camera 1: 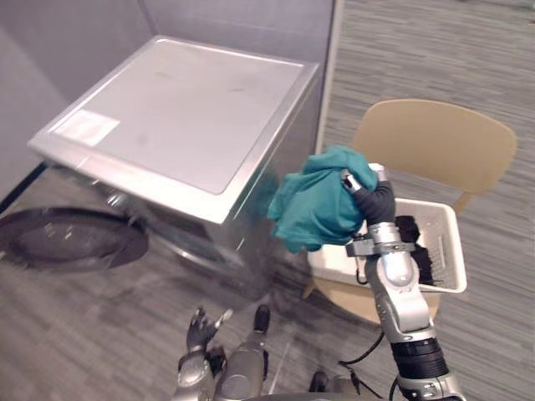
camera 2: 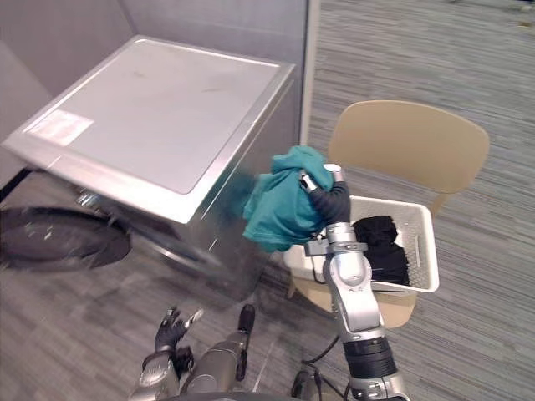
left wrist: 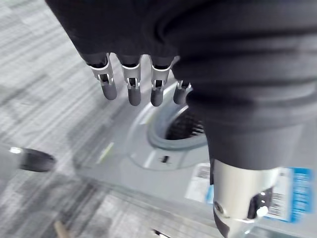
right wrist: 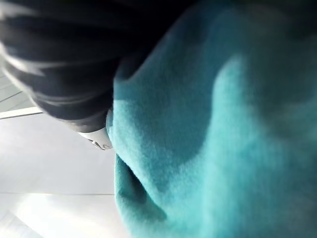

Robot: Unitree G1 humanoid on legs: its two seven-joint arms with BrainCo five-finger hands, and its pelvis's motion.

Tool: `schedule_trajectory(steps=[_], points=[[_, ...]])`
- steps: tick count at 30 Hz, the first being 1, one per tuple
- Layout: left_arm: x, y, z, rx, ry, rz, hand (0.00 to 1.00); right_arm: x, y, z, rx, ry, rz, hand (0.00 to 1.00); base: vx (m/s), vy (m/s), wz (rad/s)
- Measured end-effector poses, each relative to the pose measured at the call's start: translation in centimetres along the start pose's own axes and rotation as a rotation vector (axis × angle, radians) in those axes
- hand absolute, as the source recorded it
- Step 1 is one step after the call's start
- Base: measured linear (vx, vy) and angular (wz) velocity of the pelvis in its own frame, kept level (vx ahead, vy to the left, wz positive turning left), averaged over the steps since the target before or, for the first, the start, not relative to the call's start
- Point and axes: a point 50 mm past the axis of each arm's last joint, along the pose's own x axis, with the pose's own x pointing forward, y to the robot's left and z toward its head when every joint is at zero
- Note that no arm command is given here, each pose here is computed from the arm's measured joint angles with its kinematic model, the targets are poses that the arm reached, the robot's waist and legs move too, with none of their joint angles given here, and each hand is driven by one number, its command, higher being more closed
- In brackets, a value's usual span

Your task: Pick up the laundry basket with both hands and put the clothes into the washing machine.

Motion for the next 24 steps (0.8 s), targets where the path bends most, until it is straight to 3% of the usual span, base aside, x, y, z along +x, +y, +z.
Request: schedule_trajectory(steps=[4,9,18,19,24], points=[[-0.6,0.0,4.2,0.036,-0.211,-0.049,0.0,0.5,0.4,0.5,0.025,-0.026,0.043,1.0,-0.19,0.026,0.39],[-2.0,-4.0,9.3,0.093,-0.471,-0.242,0.0,0.5,1.6,1.4,0.146,-0.061,0.117,1.0,-0.1,0.137,0.5],[-4.0,-7.8,10.4,0.133,-0.562,-0.449,0.0,-2.2,12.1,1.0,0.455,0.031,0.564,1.0,-0.03,0.068,0.04],[-4.1,-8.4,10.7,0.14,-0.577,-0.469,1.0,-2.5,13.0,0.5,0.478,0.061,0.588,1.0,-0.06,-0.004,0.01],[-3.7,-9.4,11.8,0.159,-0.622,-0.449,1.0,-3.5,14.4,-1.0,0.575,0.174,0.619,1.0,-0.07,-0.016,0.02]])
